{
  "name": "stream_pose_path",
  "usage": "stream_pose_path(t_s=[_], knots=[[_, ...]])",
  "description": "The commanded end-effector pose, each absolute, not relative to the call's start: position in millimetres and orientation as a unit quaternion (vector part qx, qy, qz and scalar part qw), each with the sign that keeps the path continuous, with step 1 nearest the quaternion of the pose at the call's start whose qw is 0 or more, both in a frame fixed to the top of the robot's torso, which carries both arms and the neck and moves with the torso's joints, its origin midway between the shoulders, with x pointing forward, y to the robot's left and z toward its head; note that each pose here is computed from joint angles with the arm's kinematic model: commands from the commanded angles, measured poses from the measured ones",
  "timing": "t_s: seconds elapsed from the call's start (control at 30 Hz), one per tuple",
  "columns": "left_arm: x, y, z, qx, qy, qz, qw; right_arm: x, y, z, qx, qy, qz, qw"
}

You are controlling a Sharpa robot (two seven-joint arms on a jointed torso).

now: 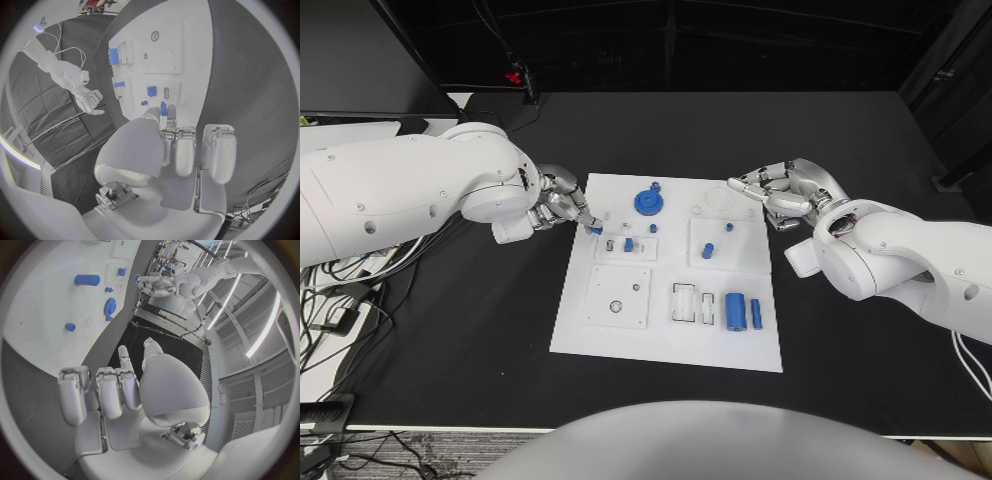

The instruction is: Assemble the parts on the task board

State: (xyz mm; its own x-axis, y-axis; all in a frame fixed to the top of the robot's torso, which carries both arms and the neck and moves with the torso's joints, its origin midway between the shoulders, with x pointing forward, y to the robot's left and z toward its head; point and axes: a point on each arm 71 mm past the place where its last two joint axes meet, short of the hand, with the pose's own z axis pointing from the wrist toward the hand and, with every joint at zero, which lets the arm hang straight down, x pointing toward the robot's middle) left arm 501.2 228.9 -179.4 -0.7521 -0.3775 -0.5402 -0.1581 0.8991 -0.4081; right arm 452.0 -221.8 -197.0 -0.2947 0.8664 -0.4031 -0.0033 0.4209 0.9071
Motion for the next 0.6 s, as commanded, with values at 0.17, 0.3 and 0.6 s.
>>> stream_pose_path(t_s=[0.17,0.3,0.6], knots=[[498.3,222.3,-179.6,-0.163,0.921,-0.171,0.309,451.8,-221.3,-195.9,0.317,0.677,0.437,0.501],[498.8,219.4,-179.8,-0.163,0.922,-0.171,0.308,451.7,-220.7,-195.8,0.316,0.677,0.438,0.5],[500.2,216.8,-180.4,-0.161,0.923,-0.168,0.307,451.6,-222.1,-195.7,0.317,0.676,0.436,0.502]])
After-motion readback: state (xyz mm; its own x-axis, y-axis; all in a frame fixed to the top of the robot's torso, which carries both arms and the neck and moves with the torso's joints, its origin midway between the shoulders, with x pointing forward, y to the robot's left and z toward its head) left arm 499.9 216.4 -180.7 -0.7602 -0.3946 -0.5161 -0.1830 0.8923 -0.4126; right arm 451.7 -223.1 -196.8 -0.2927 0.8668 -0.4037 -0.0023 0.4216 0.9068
